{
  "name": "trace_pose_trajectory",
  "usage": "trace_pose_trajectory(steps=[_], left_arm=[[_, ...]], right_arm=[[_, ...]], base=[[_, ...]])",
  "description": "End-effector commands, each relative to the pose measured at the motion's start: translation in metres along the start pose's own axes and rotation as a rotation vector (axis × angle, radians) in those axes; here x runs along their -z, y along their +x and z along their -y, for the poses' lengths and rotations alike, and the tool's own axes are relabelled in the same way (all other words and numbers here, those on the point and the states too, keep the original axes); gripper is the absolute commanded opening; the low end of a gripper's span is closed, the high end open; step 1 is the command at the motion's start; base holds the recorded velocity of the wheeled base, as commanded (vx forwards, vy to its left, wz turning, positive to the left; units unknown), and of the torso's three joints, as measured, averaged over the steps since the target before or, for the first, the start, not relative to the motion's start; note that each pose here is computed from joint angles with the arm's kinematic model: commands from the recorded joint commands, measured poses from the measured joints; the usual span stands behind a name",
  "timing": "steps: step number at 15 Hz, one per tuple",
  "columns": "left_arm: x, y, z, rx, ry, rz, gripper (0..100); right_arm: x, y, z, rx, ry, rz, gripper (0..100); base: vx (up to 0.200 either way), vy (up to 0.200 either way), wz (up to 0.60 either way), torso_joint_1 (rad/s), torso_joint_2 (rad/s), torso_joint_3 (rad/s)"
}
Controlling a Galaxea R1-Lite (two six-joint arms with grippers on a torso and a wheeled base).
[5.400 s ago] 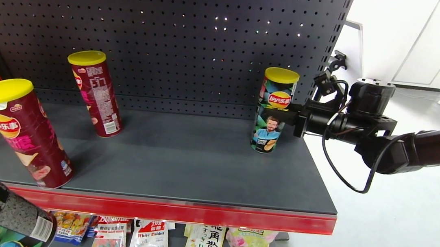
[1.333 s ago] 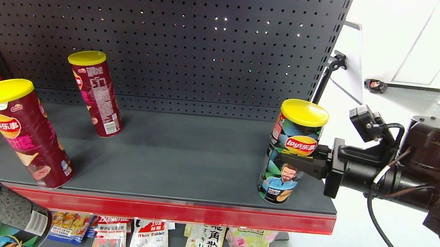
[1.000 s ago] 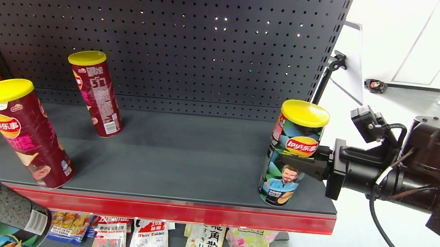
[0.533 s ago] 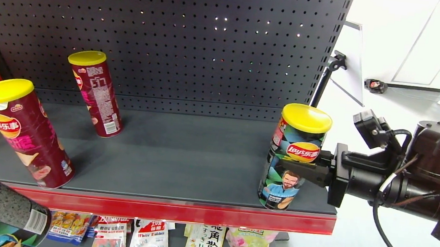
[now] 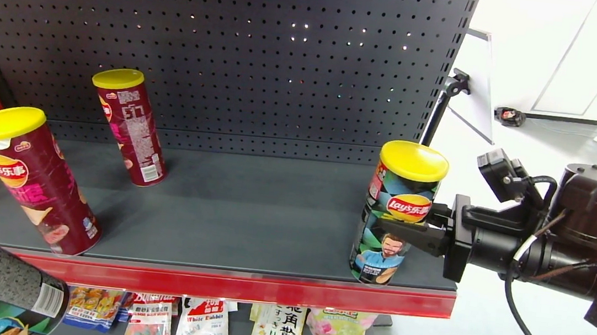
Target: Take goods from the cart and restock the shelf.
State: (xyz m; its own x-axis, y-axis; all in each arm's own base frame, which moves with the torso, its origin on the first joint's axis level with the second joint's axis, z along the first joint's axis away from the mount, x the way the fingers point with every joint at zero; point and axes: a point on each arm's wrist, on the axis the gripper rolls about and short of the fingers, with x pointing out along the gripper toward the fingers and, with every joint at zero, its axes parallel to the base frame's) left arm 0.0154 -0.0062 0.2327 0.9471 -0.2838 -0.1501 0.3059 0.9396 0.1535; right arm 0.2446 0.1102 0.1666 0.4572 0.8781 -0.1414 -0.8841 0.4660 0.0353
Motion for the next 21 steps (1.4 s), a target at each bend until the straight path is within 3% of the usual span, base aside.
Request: trace_pose_trajectory(steps=[1,10,21], left_arm=[[0.0,0.001,0.0,0.001,0.0,-0.002,0],[-0.002,0.001,0.0,0.017,0.0,0.001,0],[-0.006,0.004,-0.001,0.045,-0.001,0.002,0]], right_arm=[[0.001,0.001,0.0,0.002,0.002,-0.002,100],[-0.001,-0.007,0.0,0.041,-0.002,0.005,100],[0.02,-0.069,-0.049,0.076,0.016,-0.005,100]], base=[[0.0,0.0,0.0,0.0,0.0,0.0],[0.0,0.0,0.0,0.0,0.0,0.0],[0.0,0.0,0.0,0.0,0.0,0.0]])
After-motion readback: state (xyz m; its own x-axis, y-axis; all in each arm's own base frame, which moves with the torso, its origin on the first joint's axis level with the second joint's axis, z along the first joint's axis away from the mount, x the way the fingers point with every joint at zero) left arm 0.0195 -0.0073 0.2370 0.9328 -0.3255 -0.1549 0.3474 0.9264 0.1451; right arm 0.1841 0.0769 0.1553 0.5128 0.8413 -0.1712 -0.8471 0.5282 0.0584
